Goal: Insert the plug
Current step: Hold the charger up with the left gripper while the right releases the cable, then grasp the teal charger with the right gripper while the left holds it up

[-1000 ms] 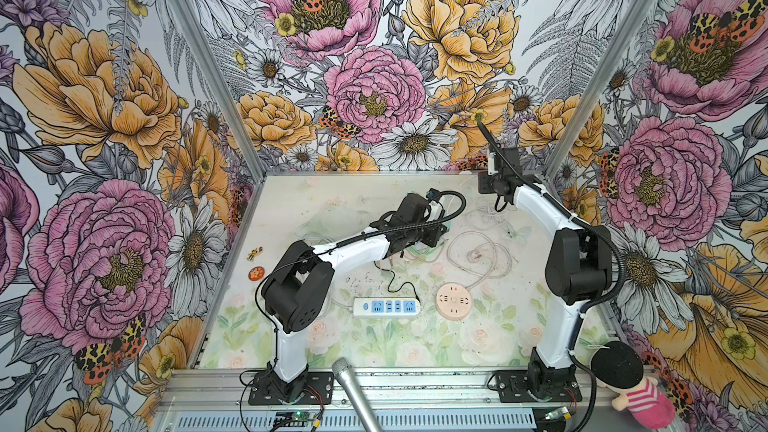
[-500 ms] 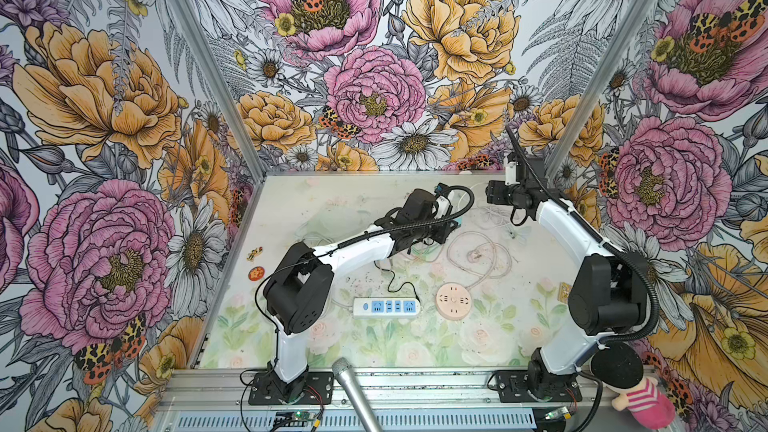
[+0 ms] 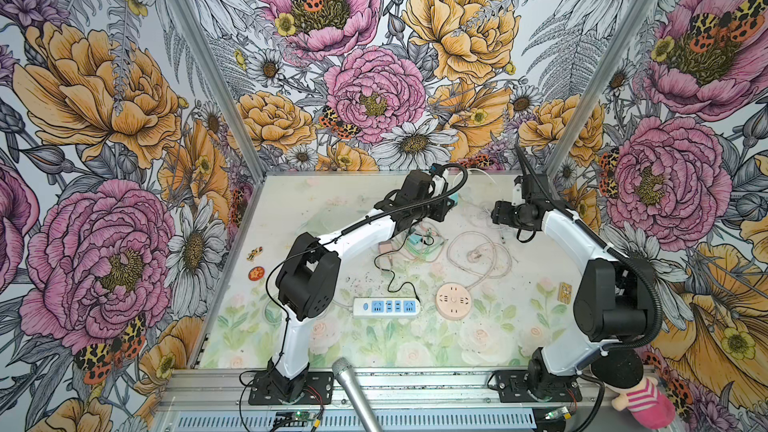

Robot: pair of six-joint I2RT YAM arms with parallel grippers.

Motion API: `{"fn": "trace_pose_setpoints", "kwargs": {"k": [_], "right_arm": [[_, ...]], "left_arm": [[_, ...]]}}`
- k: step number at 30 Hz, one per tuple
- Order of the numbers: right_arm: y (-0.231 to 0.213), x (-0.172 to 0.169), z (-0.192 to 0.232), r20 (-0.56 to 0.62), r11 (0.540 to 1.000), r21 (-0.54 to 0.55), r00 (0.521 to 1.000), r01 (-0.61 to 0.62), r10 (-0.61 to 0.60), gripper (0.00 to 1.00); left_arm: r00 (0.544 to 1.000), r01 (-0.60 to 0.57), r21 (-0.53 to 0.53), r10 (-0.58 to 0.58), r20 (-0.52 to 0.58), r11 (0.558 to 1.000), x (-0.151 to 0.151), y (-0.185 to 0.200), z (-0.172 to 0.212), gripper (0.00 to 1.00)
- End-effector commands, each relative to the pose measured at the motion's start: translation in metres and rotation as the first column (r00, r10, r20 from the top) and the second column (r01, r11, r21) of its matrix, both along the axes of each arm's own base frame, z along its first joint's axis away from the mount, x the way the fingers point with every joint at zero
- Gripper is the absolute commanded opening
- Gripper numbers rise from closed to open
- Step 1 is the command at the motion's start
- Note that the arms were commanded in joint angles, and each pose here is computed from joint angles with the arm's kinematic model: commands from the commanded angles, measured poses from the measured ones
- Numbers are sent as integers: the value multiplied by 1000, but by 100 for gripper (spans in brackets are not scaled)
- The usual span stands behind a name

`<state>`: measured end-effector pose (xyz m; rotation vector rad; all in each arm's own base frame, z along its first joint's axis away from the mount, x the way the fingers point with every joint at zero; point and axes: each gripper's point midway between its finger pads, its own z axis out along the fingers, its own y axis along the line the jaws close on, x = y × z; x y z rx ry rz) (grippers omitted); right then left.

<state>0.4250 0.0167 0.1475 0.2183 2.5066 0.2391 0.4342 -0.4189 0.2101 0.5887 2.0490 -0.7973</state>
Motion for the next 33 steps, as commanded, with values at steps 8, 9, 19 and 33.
{"fn": "trace_pose_setpoints", "kwargs": {"k": [8,9,19,33], "right_arm": [[42,-33,67,150,972,198,984,-123,94,71],[49,-35,67,151,965,215,981,-151,120,70],[93,-55,50,118,924,253,957,-286,264,66],[106,-84,18,62,895,282,938,-345,341,66]], "left_arm": [[994,111,72,-112,12,991,-24,-12,-22,11],[991,133,77,-135,26,988,-28,-14,-22,12],[966,238,144,-250,70,961,-58,-18,-31,13],[929,348,191,-364,57,918,-80,-26,-44,13]]}}
